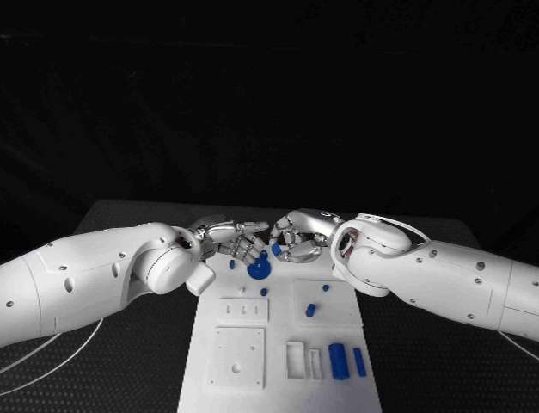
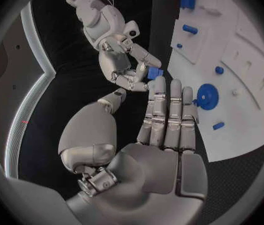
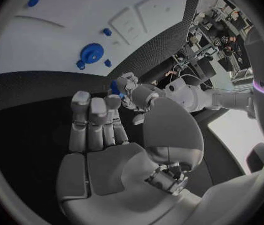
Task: Assemble the parts on the task board
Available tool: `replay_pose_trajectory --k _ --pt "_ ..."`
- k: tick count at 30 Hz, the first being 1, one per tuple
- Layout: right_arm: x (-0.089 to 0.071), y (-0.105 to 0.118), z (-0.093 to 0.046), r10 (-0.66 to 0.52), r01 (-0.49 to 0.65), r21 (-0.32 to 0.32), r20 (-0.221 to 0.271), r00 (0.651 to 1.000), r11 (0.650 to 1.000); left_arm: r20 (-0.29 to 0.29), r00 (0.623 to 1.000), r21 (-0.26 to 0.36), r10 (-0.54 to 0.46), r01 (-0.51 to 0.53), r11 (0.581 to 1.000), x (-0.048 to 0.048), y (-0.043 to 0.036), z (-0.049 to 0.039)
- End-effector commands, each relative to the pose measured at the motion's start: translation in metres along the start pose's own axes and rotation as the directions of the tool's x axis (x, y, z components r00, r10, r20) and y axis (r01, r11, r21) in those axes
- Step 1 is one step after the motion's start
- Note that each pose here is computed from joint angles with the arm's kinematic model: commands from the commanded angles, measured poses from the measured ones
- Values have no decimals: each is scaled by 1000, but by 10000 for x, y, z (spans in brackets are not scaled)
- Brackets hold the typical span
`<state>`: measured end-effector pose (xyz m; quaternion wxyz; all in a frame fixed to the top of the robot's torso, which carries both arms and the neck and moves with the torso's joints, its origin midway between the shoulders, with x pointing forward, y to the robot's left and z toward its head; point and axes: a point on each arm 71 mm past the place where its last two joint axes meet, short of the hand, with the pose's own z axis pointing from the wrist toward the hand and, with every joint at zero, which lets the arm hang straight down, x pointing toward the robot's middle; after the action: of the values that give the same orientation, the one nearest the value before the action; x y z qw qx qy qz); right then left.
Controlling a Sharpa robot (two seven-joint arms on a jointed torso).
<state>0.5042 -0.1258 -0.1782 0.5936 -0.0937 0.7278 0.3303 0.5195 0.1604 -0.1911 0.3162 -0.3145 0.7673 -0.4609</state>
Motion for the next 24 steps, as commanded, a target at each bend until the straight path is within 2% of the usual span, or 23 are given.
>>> replay_pose_trajectory --k 1,17,24 --pt "8 65 10 -46 47 -22 4 999 999 -78 996 -52 45 -49 997 100 15 3" --pt "34 169 49 -62 62 -43 4 998 997 -138 987 -82 83 -95 992 193 29 7" --pt "40 183 55 -71 71 -47 3 998 996 -134 987 -81 87 -99 992 197 35 2"
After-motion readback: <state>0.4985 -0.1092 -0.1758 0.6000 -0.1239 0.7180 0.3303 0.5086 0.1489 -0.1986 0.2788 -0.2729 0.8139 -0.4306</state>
